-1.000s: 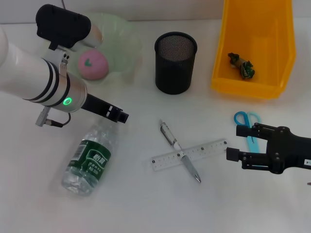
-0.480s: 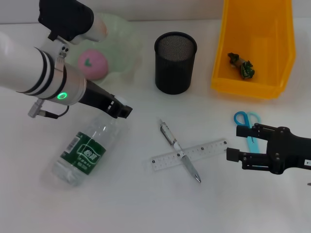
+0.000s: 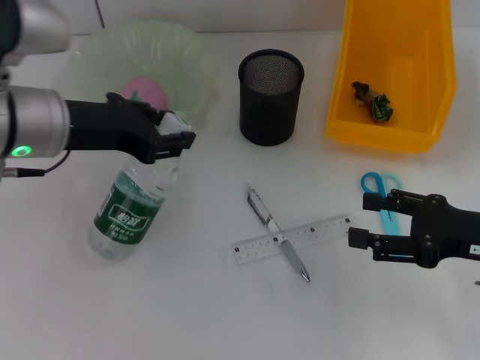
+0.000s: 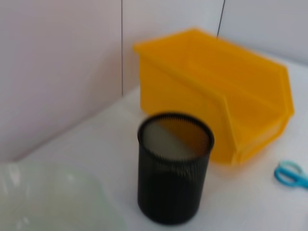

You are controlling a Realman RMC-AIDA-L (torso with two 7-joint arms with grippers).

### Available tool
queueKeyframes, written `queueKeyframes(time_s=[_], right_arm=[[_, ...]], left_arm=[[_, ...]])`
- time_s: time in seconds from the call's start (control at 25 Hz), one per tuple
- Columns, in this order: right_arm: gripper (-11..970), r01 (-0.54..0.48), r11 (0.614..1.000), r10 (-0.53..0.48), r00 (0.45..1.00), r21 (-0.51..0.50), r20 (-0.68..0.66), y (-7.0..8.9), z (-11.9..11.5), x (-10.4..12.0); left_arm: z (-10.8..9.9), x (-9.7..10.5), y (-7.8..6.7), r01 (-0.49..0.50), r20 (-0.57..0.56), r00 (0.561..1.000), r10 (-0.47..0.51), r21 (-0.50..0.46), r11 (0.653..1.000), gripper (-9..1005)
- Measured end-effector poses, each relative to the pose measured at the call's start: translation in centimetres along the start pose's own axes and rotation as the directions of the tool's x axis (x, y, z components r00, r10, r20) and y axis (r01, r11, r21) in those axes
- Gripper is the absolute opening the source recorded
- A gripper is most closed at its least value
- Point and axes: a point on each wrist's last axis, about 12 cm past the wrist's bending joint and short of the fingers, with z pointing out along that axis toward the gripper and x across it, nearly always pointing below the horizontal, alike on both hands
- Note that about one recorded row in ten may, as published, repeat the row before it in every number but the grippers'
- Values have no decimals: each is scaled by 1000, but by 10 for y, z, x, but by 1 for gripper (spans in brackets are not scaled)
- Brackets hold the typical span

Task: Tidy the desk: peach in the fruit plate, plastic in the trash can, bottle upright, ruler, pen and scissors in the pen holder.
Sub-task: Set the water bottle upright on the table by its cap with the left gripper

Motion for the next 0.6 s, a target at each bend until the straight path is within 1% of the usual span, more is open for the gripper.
queueKeyframes(time_s=[0.2, 0.32, 0.48, 0.56, 0.6], right_arm=[[839, 1, 1000, -1, 1000, -17, 0, -1, 3, -5], [839, 0, 1000, 0, 1000, -20, -1, -1, 4, -6], [839, -3, 1000, 3, 1000, -23, -10, -1, 4, -7], [839, -3, 1000, 2, 1000, -24, -11, -1, 4, -7], [839, -2, 1000, 2, 1000, -24, -12, -1, 4, -7]], left_arm=[[-19, 21, 9, -7, 131, 991, 7, -5, 1000, 453], [-29, 37, 15, 8, 220, 976, -5, -12, 1000, 454], [-37, 55, 22, 32, 277, 961, -29, -5, 999, 451], [-36, 68, 23, 21, 292, 956, -18, -8, 1000, 449], [-36, 68, 23, 21, 292, 956, -18, -8, 1000, 449]])
